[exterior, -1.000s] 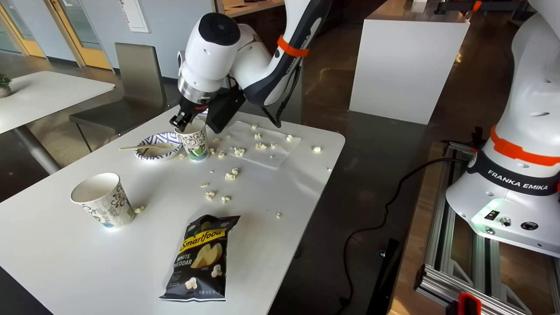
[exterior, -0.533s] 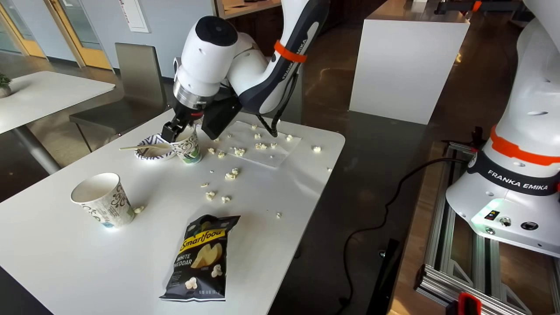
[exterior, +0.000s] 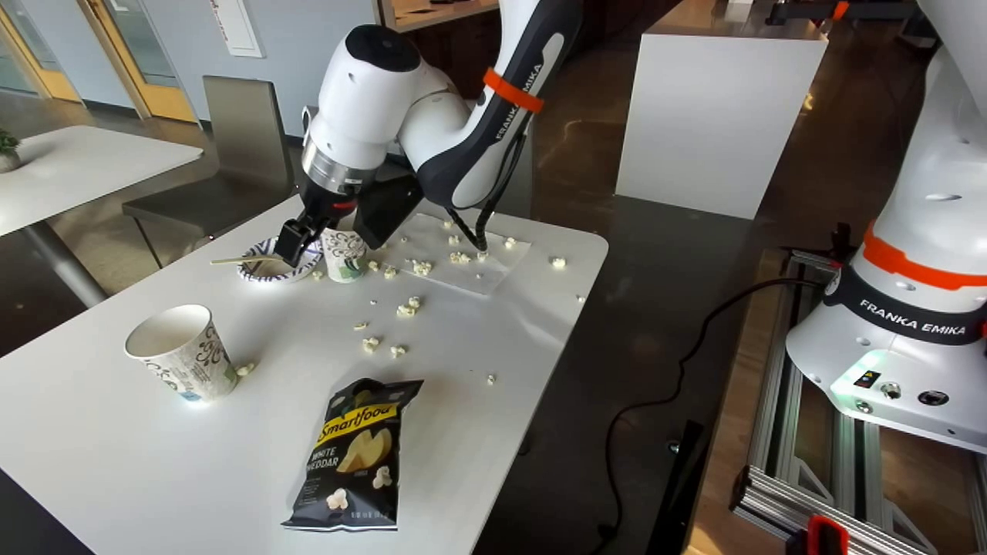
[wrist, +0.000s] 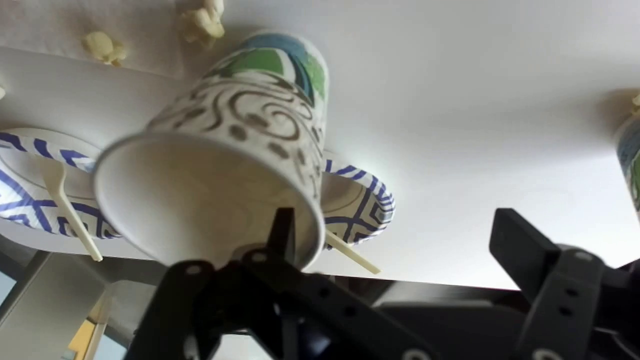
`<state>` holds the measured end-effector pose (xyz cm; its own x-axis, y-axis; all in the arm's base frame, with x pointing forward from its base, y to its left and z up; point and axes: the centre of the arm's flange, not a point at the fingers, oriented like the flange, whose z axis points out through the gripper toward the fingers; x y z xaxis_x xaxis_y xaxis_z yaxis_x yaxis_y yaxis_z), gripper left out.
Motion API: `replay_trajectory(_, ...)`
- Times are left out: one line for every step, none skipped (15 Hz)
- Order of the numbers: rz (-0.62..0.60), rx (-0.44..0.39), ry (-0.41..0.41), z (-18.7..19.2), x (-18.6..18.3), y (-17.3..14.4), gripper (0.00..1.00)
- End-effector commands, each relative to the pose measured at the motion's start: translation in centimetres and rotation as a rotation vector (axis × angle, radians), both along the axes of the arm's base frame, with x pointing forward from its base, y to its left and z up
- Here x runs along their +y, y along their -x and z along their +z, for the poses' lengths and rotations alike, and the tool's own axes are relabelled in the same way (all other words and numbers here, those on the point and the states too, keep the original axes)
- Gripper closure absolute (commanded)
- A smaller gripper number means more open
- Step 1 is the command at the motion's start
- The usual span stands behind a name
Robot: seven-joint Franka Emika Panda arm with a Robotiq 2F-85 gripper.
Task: Put some pieces of popcorn into the paper cup on the right
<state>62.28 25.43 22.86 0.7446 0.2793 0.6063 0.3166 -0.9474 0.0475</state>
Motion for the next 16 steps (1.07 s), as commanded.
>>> replay_trajectory(0.015, 0.036, -0.016, 0.9, -0.5, 0.2, 0.0)
replay_trajectory(0.019, 0.042, -0.02, 0.8, -0.5, 0.3, 0.0)
replay_trajectory(0.02, 0.045, -0.023, 0.8, -0.5, 0.3, 0.0)
replay_trajectory(0.024, 0.048, -0.027, 0.8, -0.5, 0.4, 0.0)
replay_trajectory(0.025, 0.051, -0.028, 0.9, -0.5, 0.4, 0.0)
replay_trajectory(0.027, 0.052, -0.031, 0.9, -0.5, 0.4, 0.0)
replay_trajectory(0.026, 0.053, -0.031, 1.0, -0.5, 0.5, 0.0)
replay_trajectory(0.022, 0.054, -0.03, 1.2, -0.5, 0.5, 0.0)
replay_trajectory(0.013, 0.057, -0.029, 1.3, -0.6, 0.6, 0.0)
replay_trajectory(0.007, 0.063, -0.029, 1.5, -0.7, 0.7, 0.0)
replay_trajectory(-0.009, 0.076, -0.022, 1.8, -0.7, 0.9, 0.0)
replay_trajectory(-0.028, 0.092, -0.014, 2.0, -0.7, 1.2, 0.0)
replay_trajectory(-0.05, 0.118, 0.0, 2.5, -0.5, 1.8, 0.0)
replay_trajectory(-0.067, 0.137, 0.013, 2.9, -0.4, 2.4, 0.0)
replay_trajectory(-0.084, 0.159, 0.013, 3.6, 0.0, 3.3, 0.0)
replay_trajectory(-0.108, 0.165, 0.026, 4.4, 0.4, 4.2, 0.0)
